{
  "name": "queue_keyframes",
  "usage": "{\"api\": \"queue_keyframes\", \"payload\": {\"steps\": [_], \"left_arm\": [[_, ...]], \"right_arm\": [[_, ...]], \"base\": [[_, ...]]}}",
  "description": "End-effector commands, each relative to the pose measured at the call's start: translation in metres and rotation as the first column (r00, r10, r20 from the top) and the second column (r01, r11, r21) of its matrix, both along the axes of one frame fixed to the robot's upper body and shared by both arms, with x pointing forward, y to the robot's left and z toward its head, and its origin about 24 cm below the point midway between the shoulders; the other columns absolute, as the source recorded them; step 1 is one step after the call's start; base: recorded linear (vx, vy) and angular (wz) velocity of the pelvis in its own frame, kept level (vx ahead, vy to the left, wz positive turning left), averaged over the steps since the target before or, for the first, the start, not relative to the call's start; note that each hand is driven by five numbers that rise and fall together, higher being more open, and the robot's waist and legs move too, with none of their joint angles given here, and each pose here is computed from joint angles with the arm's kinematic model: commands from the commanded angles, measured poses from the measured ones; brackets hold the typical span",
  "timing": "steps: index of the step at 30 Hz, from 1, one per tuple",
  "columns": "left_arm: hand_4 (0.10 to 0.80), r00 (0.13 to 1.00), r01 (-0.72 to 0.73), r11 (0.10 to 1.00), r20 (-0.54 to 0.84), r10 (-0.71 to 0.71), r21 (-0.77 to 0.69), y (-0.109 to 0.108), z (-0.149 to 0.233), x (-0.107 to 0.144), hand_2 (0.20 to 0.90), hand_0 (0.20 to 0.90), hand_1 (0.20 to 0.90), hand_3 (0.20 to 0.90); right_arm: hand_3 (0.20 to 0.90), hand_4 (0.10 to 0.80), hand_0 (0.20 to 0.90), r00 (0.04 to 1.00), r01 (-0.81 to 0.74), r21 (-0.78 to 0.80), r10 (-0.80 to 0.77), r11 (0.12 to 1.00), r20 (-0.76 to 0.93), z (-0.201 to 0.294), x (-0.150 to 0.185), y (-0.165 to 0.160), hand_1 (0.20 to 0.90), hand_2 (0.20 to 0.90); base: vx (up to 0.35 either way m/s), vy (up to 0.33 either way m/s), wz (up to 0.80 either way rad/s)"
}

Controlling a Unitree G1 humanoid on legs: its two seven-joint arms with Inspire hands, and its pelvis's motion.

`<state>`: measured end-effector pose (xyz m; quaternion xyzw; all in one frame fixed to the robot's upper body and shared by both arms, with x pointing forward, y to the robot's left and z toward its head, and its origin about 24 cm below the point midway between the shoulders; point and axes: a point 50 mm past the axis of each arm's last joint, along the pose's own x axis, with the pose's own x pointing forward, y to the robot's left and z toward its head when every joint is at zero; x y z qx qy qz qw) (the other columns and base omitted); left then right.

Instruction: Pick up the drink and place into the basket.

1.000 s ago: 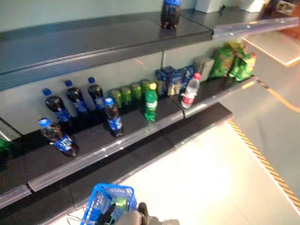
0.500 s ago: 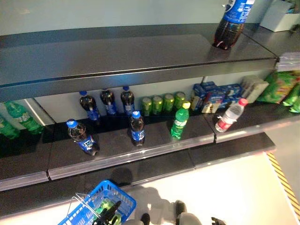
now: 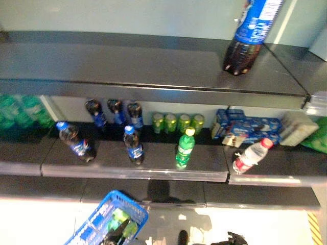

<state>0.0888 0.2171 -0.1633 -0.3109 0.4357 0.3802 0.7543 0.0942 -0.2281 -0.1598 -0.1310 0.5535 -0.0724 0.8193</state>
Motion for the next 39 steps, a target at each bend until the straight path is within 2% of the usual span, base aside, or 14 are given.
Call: {"api": "queue_keyframes", "payload": {"steps": [1, 7, 15, 19, 23, 27, 29, 31, 32, 34, 35, 36, 37, 39], "left_arm": [[0.100, 0.987, 0.114, 0.992, 0.108, -0.119, 0.047, 0.002, 0.008, 0.014, 0.300, 0.300, 0.300, 0.200], [0.100, 0.980, 0.090, 0.994, 0.173, -0.099, 0.061, 0.005, 0.014, 0.021, 0.300, 0.300, 0.300, 0.200], [0.100, 0.980, 0.096, 0.994, 0.168, -0.102, 0.044, 0.004, 0.015, 0.022, 0.300, 0.300, 0.300, 0.200], [0.100, 0.980, 0.137, 0.990, 0.143, -0.142, 0.041, 0.001, 0.013, 0.021, 0.300, 0.300, 0.300, 0.200], [0.100, 0.977, 0.166, 0.984, 0.124, -0.172, 0.058, 0.005, 0.014, 0.021, 0.300, 0.300, 0.300, 0.200], [0.100, 0.969, 0.176, 0.979, 0.156, -0.190, 0.101, 0.016, 0.022, 0.033, 0.300, 0.300, 0.300, 0.200], [0.100, 0.976, 0.116, 0.987, 0.170, -0.134, 0.112, 0.023, 0.027, 0.039, 0.300, 0.300, 0.300, 0.200], [0.100, 0.978, 0.104, 0.988, 0.168, -0.123, 0.117, 0.024, 0.028, 0.041, 0.300, 0.300, 0.300, 0.200], [0.100, 0.981, 0.090, 0.989, 0.161, -0.109, 0.119, 0.027, 0.029, 0.040, 0.300, 0.300, 0.300, 0.200], [0.100, 0.984, 0.085, 0.990, 0.146, -0.102, 0.115, 0.027, 0.028, 0.035, 0.300, 0.300, 0.300, 0.200], [0.100, 0.984, 0.085, 0.990, 0.143, -0.101, 0.114, 0.027, 0.028, 0.033, 0.300, 0.300, 0.300, 0.200], [0.100, 0.986, 0.086, 0.990, 0.135, -0.100, 0.110, 0.026, 0.026, 0.029, 0.300, 0.300, 0.300, 0.200], [0.100, 0.987, 0.092, 0.991, 0.126, -0.104, 0.102, 0.024, 0.023, 0.022, 0.300, 0.300, 0.300, 0.200], [0.100, 0.987, 0.101, 0.991, 0.120, -0.112, 0.093, 0.023, 0.021, 0.016, 0.300, 0.300, 0.300, 0.200]], "right_arm": [[0.900, 0.800, 0.900, 0.997, -0.027, 0.079, 0.022, 0.996, 0.072, 0.002, 0.005, 0.011, 0.900, 0.900], [0.900, 0.800, 0.900, 0.991, -0.114, 0.081, 0.108, 0.990, 0.075, 0.003, 0.004, 0.020, 0.900, 0.900], [0.900, 0.800, 0.900, 0.965, -0.238, 0.099, 0.224, 0.966, 0.134, 0.013, 0.023, 0.032, 0.900, 0.900], [0.900, 0.800, 0.900, 0.965, -0.236, 0.101, 0.220, 0.967, 0.144, 0.016, 0.026, 0.034, 0.900, 0.900], [0.900, 0.800, 0.900, 0.966, -0.216, 0.093, 0.199, 0.972, 0.164, 0.017, 0.025, 0.035, 0.900, 0.900], [0.900, 0.800, 0.900, 0.921, -0.314, 0.077, 0.283, 0.946, 0.267, 0.033, 0.046, 0.041, 0.900, 0.900], [0.900, 0.800, 0.900, 0.834, -0.451, 0.051, 0.400, 0.891, 0.380, 0.056, 0.069, 0.045, 0.900, 0.900], [0.900, 0.800, 0.900, 0.785, -0.507, 0.038, 0.443, 0.861, 0.433, 0.067, 0.078, 0.050, 0.900, 0.900], [0.900, 0.800, 0.900, 0.708, -0.577, 0.018, 0.489, 0.816, 0.510, 0.090, 0.092, 0.053, 0.900, 0.900], [0.900, 0.800, 0.900, 0.600, -0.653, -0.035, 0.545, 0.757, 0.586, 0.117, 0.106, 0.054, 0.900, 0.900], [0.900, 0.800, 0.900, 0.591, -0.658, -0.036, 0.545, 0.752, 0.594, 0.123, 0.108, 0.053, 0.900, 0.900], [0.900, 0.800, 0.900, 0.551, -0.682, -0.048, 0.556, 0.730, 0.623, 0.137, 0.114, 0.052, 0.900, 0.900], [0.900, 0.800, 0.900, 0.470, -0.725, -0.085, 0.581, 0.683, 0.665, 0.157, 0.119, 0.047, 0.900, 0.900], [0.900, 0.800, 0.900, 0.403, -0.755, -0.112, 0.591, 0.647, 0.699, 0.181, 0.123, 0.039, 0.900, 0.900]], "base": [[0.047, 0.112, 0.69], [0.062, 0.139, 0.04], [-0.036, 0.089, -0.13], [-0.020, 0.133, -0.07], [-0.007, 0.074, -0.18], [-0.136, -0.007, -0.32], [-0.149, -0.108, -0.13], [-0.058, -0.156, 0.12], [-0.031, -0.237, -0.02], [-0.007, -0.198, -0.19], [0.008, -0.115, -0.14], [0.027, -0.129, -0.17], [0.032, -0.125, -0.14], [0.042, -0.093, 0.01]]}}
